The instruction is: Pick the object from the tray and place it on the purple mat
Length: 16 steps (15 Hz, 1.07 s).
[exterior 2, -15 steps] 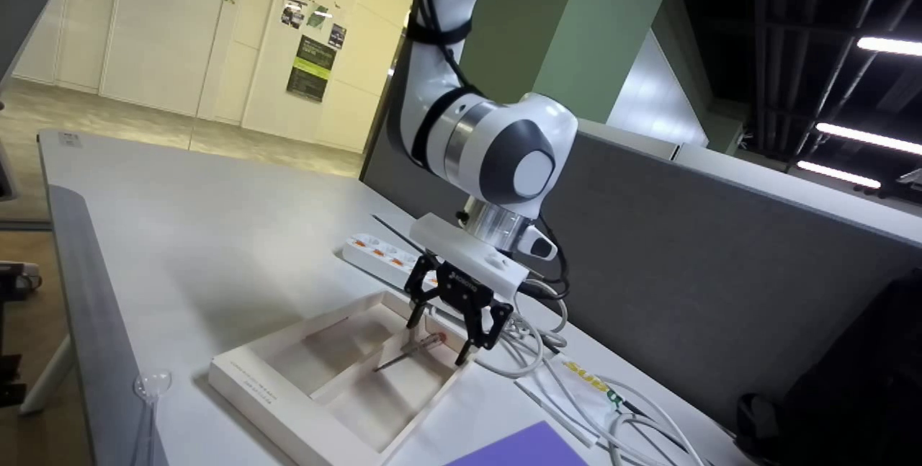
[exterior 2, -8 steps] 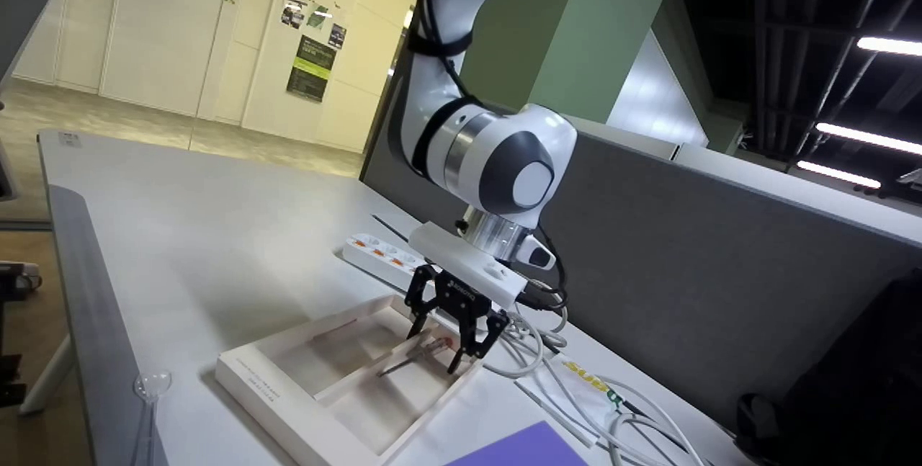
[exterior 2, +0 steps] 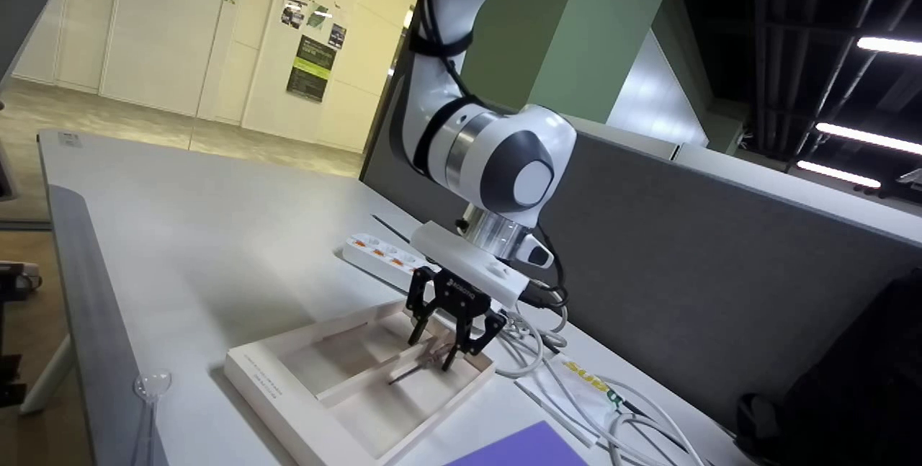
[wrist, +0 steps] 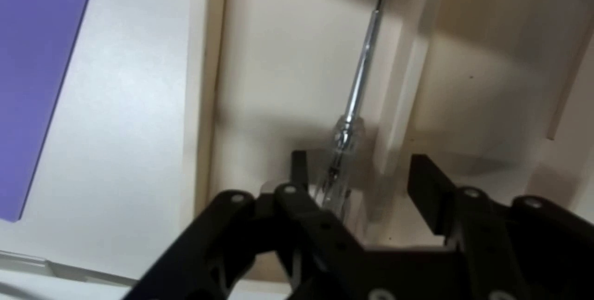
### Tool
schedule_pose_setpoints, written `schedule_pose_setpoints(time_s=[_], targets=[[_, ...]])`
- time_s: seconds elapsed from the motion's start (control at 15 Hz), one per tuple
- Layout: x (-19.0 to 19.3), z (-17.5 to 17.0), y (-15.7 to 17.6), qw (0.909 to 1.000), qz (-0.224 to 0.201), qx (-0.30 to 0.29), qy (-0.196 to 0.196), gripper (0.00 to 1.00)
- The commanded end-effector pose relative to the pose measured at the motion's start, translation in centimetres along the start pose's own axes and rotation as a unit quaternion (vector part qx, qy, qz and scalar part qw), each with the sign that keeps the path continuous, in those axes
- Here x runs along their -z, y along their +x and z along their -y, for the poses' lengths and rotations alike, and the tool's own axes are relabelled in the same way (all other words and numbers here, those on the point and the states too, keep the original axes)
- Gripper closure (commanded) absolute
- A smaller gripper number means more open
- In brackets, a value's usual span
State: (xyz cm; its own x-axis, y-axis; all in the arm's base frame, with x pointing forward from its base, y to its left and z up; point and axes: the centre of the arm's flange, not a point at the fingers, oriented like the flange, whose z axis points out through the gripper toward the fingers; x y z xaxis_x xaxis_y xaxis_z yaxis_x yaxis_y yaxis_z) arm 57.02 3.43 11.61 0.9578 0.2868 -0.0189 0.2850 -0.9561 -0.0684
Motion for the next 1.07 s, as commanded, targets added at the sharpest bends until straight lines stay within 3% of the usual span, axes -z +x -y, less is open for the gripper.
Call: schedule_pose_setpoints(time_s=[0.0,0.13,0.6,0.67,0.73,1.0], targets=[[1.3,0.3,0.8,0.9998,0.003,0.017,-0.006,0.11],[1.6,0.4,0.9,0.9997,0.003,0.021,-0.008,0.01],[2.7,-0.7,0.4,0.9998,-0.007,0.011,-0.017,0.03],[2.9,-1.2,0.3,0.9998,-0.009,0.008,-0.018,0.25],[3.3,-1.6,0.2,0.9997,-0.013,0.005,-0.022,0.26],[4.5,-2.7,0.2,0.9994,-0.018,-0.002,-0.029,0.55]])
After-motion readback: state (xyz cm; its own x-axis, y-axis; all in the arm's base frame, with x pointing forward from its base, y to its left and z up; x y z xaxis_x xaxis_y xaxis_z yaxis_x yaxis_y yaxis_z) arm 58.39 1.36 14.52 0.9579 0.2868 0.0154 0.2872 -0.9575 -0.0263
